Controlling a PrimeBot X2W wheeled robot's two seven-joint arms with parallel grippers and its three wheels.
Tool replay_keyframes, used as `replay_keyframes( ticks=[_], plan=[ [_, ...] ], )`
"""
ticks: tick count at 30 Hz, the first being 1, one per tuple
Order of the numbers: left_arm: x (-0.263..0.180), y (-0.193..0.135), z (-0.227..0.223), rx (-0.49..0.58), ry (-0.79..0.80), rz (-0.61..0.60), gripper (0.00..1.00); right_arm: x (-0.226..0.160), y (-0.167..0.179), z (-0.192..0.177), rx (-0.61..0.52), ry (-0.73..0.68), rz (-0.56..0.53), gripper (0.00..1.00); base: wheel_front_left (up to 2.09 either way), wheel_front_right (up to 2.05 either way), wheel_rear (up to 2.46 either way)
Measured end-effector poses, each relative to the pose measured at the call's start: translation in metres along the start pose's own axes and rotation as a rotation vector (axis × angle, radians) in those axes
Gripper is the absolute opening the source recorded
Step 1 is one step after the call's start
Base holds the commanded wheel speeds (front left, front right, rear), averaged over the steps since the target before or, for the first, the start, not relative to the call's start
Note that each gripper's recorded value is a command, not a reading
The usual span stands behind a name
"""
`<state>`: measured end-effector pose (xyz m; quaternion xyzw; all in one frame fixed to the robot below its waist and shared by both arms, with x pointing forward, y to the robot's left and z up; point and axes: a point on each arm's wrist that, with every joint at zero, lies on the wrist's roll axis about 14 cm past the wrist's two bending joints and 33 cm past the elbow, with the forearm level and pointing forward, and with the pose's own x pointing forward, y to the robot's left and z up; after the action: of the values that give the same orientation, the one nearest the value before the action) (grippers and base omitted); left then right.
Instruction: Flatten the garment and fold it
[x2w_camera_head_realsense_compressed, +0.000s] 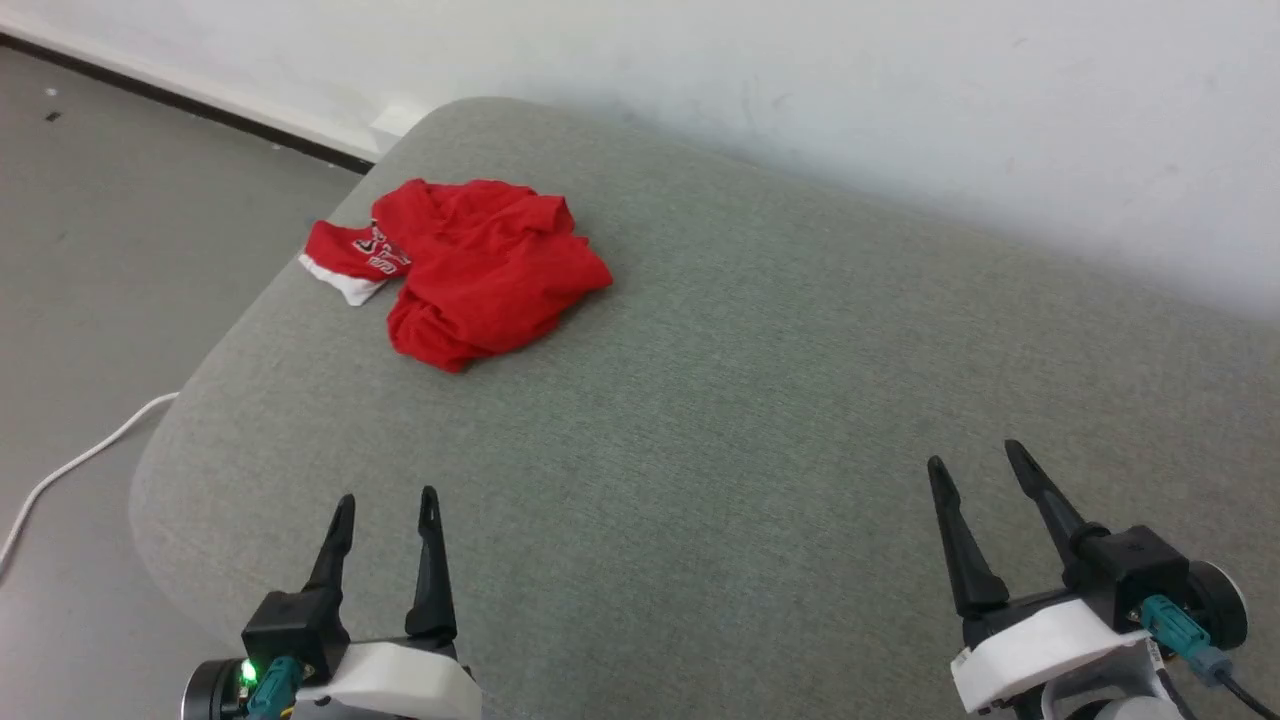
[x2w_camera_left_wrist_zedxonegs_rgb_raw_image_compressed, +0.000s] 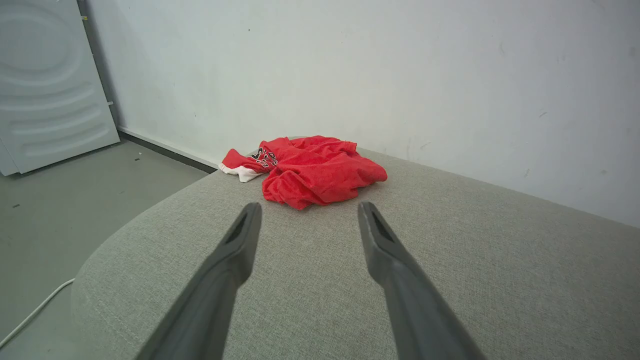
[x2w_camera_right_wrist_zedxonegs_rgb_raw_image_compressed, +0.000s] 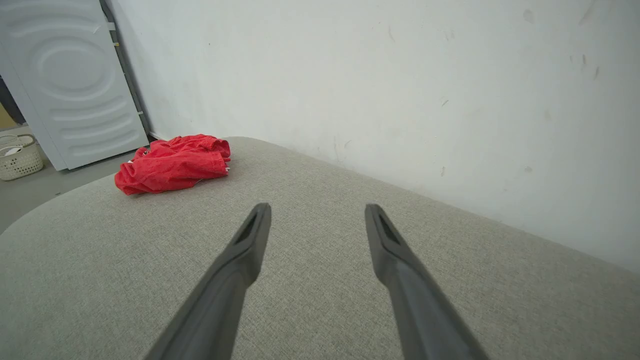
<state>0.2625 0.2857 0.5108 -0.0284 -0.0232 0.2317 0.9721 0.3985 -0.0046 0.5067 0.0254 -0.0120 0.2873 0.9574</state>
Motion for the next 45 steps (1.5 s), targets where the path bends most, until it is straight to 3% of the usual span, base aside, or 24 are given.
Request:
replay_keyframes(
  ticks=[16,45],
  plan=[
    [-0.026,0.033,0.004,-0.028,-0.028,0.119,1.00,0.018,0.044,0.000,0.019,-0.011,0.137,1.00,0.00,0.00,0.00],
    [-0.054,0.058,0.002,-0.041,-0.046,0.223,1.00,0.027,0.071,-0.006,0.039,-0.008,0.219,1.00,0.00,0.00,0.00]
  ],
)
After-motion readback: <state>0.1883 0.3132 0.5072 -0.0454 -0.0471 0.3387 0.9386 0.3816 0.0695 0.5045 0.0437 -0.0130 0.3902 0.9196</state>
